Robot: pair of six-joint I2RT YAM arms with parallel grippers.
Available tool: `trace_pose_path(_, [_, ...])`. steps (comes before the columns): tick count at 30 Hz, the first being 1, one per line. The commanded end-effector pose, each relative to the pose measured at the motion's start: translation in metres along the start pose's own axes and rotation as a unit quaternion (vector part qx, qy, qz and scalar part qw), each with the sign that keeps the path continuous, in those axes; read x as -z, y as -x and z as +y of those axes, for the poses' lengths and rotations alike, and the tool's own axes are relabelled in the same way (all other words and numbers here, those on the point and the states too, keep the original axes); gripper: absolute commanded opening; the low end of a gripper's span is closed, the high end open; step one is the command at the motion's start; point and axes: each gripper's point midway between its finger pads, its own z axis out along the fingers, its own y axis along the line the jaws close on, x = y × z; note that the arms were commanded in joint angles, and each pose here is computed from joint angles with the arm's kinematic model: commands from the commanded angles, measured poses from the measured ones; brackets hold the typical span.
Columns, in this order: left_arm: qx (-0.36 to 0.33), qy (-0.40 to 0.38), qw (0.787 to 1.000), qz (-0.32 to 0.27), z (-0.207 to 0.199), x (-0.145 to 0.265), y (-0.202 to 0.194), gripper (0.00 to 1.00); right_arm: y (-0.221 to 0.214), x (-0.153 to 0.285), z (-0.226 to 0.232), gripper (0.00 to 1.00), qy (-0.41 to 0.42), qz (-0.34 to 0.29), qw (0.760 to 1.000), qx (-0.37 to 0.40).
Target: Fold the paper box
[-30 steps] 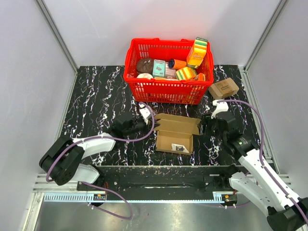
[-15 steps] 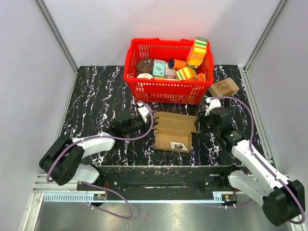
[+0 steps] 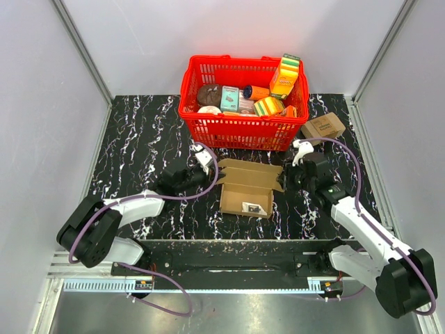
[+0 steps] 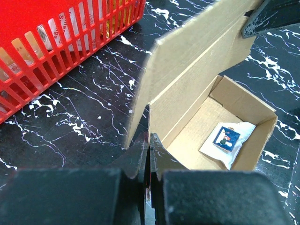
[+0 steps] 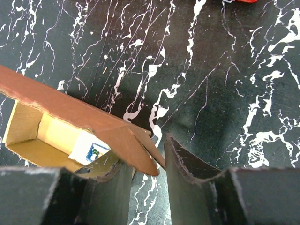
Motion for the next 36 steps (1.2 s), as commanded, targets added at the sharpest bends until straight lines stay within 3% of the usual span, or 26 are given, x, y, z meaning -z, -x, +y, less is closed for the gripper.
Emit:
trace_pose_path(1, [-0.005,-0.001,0.999,-0.035,0.002,-0.003,0.019,0.00,0.010,-0.002,0.014,0.37,0.037,-0.007,0.999,0.000])
trace_pose_path(11, [0.006,-0.001,0.999,-0.033,0.002,-0.005,0.020,0.00,0.004,-0.005,0.016,0.40,0.044,0.010,0.999,-0.004])
trace_pose_path(18, [0.021,0.000,0.999,-0.032,0.001,-0.006,0.019,0.00,0.004,-0.004,0.018,0.28,0.049,0.009,0.999,-0.006])
trace_pose_path(21, [0.052,0.034,0.998,-0.032,0.012,-0.007,0.021,0.00,0.006,-0.001,0.020,0.21,0.053,0.006,0.999,-0.006])
trace_pose_path(27, [0.098,0.096,0.991,-0.005,0.028,-0.007,0.019,0.03,0.011,0.001,0.026,0.15,0.063,0.002,0.998,-0.021])
trace_pose_path(36, [0.088,0.194,0.977,0.007,0.025,-0.011,0.035,0.07,0.031,0.005,0.020,0.06,0.036,-0.036,0.998,-0.047])
